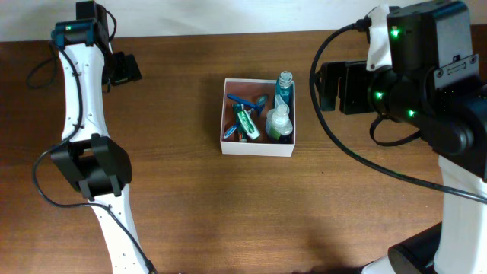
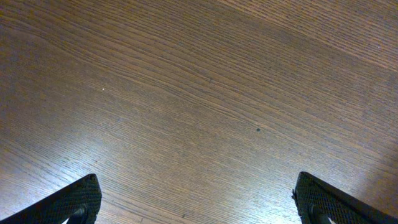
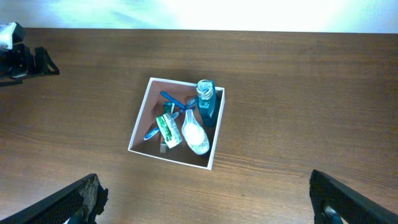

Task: Pack container

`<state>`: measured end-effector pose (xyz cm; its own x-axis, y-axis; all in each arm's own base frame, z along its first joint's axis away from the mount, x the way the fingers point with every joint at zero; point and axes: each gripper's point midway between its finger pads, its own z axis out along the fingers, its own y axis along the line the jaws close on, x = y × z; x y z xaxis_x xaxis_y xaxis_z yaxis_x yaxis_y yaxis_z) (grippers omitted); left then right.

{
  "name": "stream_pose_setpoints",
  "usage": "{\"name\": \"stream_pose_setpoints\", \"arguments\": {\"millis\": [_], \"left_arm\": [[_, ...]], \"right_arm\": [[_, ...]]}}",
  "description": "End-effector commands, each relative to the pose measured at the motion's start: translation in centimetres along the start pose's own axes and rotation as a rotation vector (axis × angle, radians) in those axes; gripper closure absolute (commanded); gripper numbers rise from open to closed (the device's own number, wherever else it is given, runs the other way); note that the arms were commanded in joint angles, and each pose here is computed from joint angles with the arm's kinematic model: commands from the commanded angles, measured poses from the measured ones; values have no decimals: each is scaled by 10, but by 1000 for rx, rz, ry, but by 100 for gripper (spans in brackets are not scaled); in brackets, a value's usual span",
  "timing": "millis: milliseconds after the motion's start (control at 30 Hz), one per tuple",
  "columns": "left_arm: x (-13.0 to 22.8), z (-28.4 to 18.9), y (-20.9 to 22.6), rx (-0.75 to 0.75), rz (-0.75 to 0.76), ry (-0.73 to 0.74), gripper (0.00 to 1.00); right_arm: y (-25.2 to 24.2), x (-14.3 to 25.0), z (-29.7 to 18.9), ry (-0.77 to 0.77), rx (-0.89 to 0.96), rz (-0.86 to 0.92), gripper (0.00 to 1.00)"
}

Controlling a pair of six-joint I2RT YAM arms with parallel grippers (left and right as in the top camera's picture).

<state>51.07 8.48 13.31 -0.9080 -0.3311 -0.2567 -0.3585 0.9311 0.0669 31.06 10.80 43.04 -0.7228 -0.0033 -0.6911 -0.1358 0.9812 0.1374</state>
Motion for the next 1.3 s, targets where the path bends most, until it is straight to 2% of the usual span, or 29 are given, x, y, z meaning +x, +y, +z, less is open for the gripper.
{"name": "stream_pose_setpoints", "arguments": {"millis": [0, 167, 400, 567, 800, 967, 1033, 1267], "left_arm": [[-1, -7, 5, -9, 0, -13, 1], [-1, -7, 5, -9, -1, -14, 1], [-1, -7, 5, -9, -1, -13, 1], [-1, -7, 5, -9, -1, -14, 1], [-1, -7, 5, -9, 0, -14, 1], [-1, -7, 5, -9, 0, -13, 1], [-1, -7, 5, -9, 0, -14, 1], [-1, -7, 5, -9, 0, -13, 1]], "right_arm": [[-2, 0, -5, -8, 2, -18, 2], [-9, -1, -25, -60, 23, -14, 2], [-38, -3, -64, -177, 153, 3, 2], [-54, 9, -81, -188, 167, 48, 2], [-75, 19, -76, -231, 171, 127, 2], [-76, 26, -64, -367, 157, -10, 2], [-76, 34, -60, -417, 153, -48, 2], [-93, 82, -36, -533, 138, -13, 2]]}}
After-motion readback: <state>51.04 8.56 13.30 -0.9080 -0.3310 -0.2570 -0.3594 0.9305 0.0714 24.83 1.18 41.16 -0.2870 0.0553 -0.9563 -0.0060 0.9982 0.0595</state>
